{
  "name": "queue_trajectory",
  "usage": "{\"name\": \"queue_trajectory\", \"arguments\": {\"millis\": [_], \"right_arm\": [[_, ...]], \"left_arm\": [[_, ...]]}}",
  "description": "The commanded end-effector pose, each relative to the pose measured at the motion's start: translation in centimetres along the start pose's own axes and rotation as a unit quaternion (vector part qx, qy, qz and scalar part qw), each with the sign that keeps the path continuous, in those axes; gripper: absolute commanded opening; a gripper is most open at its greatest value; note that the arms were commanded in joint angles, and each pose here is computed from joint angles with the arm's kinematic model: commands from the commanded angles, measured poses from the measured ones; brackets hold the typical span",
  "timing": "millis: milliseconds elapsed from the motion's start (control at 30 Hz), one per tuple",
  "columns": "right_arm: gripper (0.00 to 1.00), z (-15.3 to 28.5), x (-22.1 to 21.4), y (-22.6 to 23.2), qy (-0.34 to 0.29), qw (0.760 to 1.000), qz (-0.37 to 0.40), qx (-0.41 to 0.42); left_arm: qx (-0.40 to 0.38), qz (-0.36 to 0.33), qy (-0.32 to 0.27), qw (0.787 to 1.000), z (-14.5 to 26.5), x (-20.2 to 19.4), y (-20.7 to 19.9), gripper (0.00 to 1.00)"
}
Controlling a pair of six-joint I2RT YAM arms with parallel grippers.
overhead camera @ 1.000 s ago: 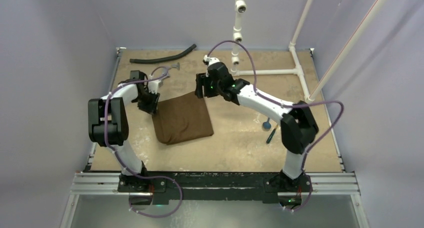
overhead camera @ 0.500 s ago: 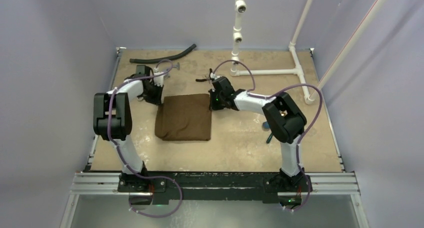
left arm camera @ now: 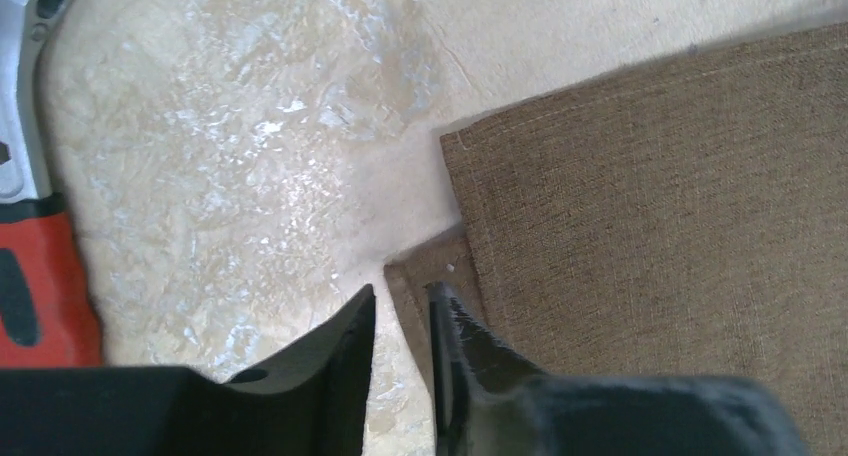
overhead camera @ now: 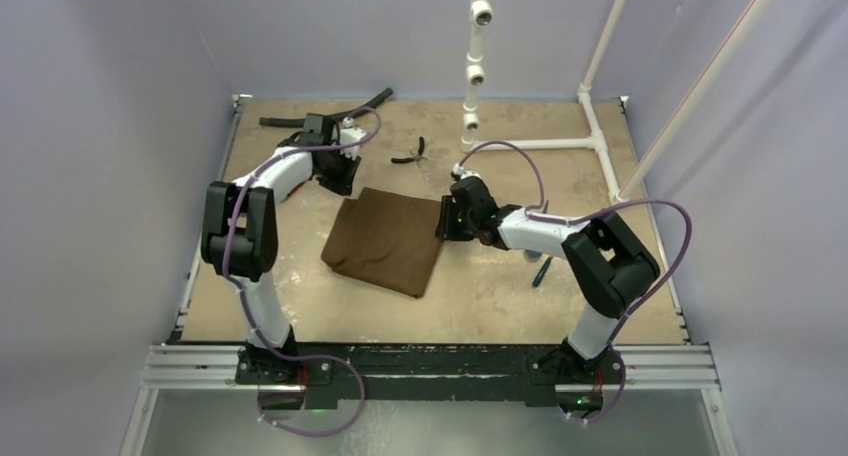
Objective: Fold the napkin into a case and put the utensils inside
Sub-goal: Rotate the square-folded napkin at the center of the board.
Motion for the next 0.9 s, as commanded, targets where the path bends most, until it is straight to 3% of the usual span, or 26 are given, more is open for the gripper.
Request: {"name": "queue_trajectory", "arguments": {"millis": [0,100,133,200,367,533,700,767,867], "right_arm": [[0.47,2.5,3.0,3.0,-0.031,0.999,0.005,0.026],[0.64,4.5,5.5,4.3,-0.060,0.998,0.025,0.027],[0.66,5.0,6.3,4.8,-0.070,0.997,0.033,0.030],[0.67,5.5,8.2,6.2,-0.090,0.994,0.055,0.038],[0.64,3.4,10.6,10.2,-0.079,0.988,0.106,0.080],[0.52,1.3,11.0,12.5,-0.065,0.983,0.125,0.119],[0.45,-0.2,9.6,12.7,-0.039,0.981,0.127,0.141],[0.49,-1.1,9.5,13.0,-0.033,0.981,0.130,0.142],[0.65,-2.6,9.0,14.5,-0.022,0.976,0.144,0.159]], "left_arm": [[0.037,-0.032,-0.017,0.999,1.6,1.9,1.8,0.32],[0.032,-0.039,-0.040,0.998,3.9,3.2,1.3,0.56],[0.027,-0.042,-0.049,0.998,4.8,3.6,0.8,0.64],[-0.003,-0.044,-0.059,0.997,6.2,3.6,-0.7,0.66],[-0.092,-0.041,-0.018,0.995,6.6,-0.9,-5.5,0.59],[-0.128,-0.047,0.028,0.990,5.4,-6.1,-7.8,0.52],[-0.109,-0.092,0.050,0.989,4.6,-9.0,-7.5,0.44],[-0.083,-0.113,0.065,0.988,4.5,-10.1,-6.7,0.40],[-0.052,-0.139,0.077,0.986,4.6,-11.6,-6.0,0.33]]}}
Point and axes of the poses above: each gripper's point midway between its finger pads, its own z axis back along the fingers, its own y axis along the line the jaws close on, x = y × z, the point moved 1 cm from there along z, back along the fingers, and after that the axes turned 10 degrees about -z, right-handed, at the moved point
